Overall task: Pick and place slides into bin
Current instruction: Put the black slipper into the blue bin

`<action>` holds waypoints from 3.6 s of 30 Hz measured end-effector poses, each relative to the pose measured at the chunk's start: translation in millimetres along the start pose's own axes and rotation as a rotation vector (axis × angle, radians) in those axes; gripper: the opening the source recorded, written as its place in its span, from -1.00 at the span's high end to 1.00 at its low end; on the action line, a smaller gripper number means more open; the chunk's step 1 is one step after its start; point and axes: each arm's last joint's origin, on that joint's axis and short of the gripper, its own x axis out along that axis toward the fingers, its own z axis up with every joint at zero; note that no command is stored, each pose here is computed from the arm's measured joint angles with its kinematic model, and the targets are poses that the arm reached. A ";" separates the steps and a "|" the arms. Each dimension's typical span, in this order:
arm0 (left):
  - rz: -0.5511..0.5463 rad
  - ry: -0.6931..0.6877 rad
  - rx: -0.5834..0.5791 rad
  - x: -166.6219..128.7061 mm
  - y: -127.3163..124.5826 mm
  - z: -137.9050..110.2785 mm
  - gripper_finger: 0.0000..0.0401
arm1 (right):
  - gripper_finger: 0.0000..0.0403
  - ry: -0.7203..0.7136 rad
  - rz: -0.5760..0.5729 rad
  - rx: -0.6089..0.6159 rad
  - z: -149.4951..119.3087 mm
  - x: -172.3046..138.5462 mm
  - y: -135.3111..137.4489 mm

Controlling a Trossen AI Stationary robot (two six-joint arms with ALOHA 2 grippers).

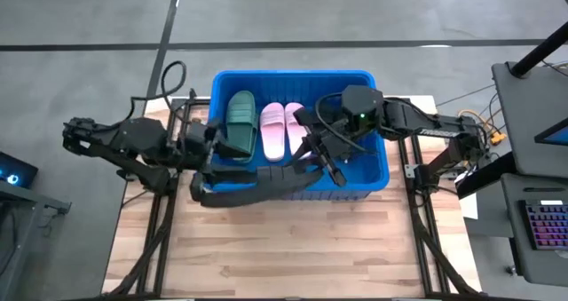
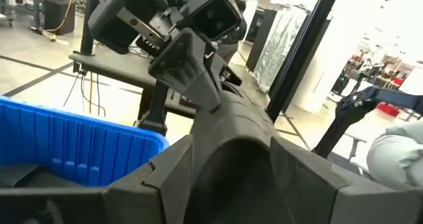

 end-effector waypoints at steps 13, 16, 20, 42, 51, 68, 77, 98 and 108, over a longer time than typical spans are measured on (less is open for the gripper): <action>-0.035 -0.092 -0.033 -41.5 4.5 18.6 0.07 | 0.96 0.320 -0.050 -0.306 -22.5 -9.3 1.0; -0.042 -0.110 -0.038 -48.9 5.3 21.7 0.07 | 0.96 0.376 -0.043 -0.338 -33.1 -6.1 -2.8; -0.037 -0.120 -0.041 -52.1 5.9 23.0 0.07 | 0.96 0.423 -0.033 -0.417 -44.3 0.0 -7.1; 0.058 -0.064 -0.150 -49.1 10.7 13.7 0.08 | 0.96 0.619 0.040 -0.810 -180.4 40.2 18.0; 0.136 -0.091 -0.148 -49.2 13.3 13.3 0.08 | 0.96 0.637 0.100 -0.891 -210.2 37.9 35.1; 0.216 -0.069 -0.128 -36.3 14.3 5.7 0.08 | 0.94 0.495 0.172 -0.854 -226.5 52.0 45.3; 0.215 -0.069 -0.128 -36.3 14.3 5.7 0.08 | 0.64 0.491 0.138 -0.698 -223.8 54.6 45.2; 0.216 -0.065 -0.126 -35.0 14.3 4.8 0.08 | 0.26 0.587 0.181 -0.608 -228.5 48.5 49.9; 0.220 -0.058 -0.123 -31.9 14.0 3.3 0.08 | 0.27 0.750 0.140 -0.566 -211.2 41.7 31.2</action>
